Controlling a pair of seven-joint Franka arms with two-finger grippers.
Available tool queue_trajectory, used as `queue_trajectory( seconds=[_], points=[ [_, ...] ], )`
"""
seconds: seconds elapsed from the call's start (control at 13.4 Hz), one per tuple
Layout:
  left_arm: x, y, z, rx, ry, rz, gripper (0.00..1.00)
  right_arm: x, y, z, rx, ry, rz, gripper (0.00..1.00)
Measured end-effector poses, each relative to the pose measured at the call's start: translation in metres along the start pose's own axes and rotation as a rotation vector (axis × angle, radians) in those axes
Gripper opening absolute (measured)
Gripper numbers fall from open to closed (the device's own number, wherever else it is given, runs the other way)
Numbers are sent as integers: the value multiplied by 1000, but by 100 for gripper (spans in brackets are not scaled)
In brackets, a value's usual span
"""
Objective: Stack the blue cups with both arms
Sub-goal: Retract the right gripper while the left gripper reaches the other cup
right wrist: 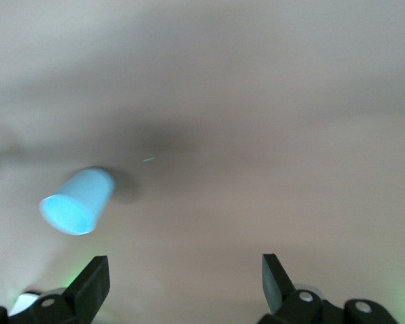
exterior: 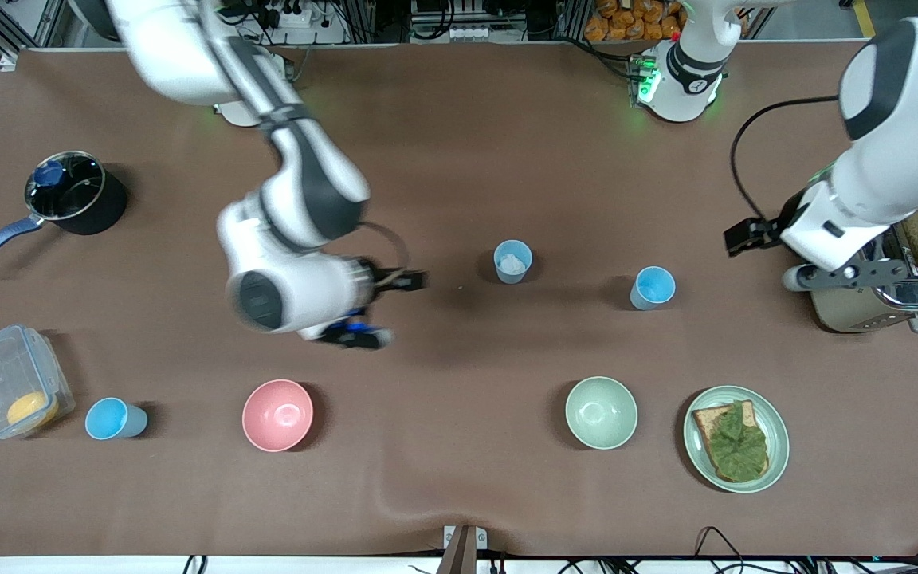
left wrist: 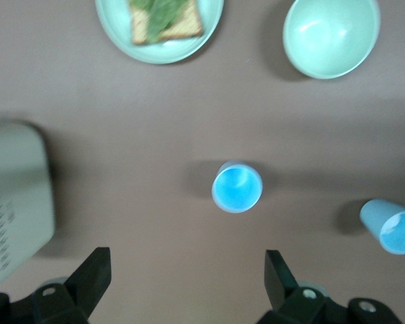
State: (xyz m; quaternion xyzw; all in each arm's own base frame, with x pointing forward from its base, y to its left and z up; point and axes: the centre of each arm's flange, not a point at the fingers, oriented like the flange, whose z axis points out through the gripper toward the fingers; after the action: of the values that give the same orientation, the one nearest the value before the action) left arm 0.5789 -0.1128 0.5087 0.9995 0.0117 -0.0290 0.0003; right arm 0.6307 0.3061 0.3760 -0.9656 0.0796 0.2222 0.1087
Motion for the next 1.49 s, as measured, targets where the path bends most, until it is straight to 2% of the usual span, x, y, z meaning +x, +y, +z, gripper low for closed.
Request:
queue_trajectory(
  seconds=[0.22,0.6,0.74,0.82,1.04,1.34,1.49],
  points=[
    [-2,36,47,-27,47,50,100,13,68,-42,-127,44,64,100],
    [-5,62,154,-38,25,83,100,36,155,-80,-145,53,42,100],
    [-13,70,192,-43,26,95,100,36,188,-99,-179,91,52,100],
    [-19,70,208,-48,25,91,100,34,202,-107,-189,130,63,100],
    [-35,68,238,-54,23,75,100,6,251,-134,-171,222,18,100],
    [-52,73,261,-47,-2,53,100,-57,306,-185,-131,293,27,100],
    [-54,72,266,-48,1,52,100,-82,309,-200,-127,302,29,100]
  ],
)
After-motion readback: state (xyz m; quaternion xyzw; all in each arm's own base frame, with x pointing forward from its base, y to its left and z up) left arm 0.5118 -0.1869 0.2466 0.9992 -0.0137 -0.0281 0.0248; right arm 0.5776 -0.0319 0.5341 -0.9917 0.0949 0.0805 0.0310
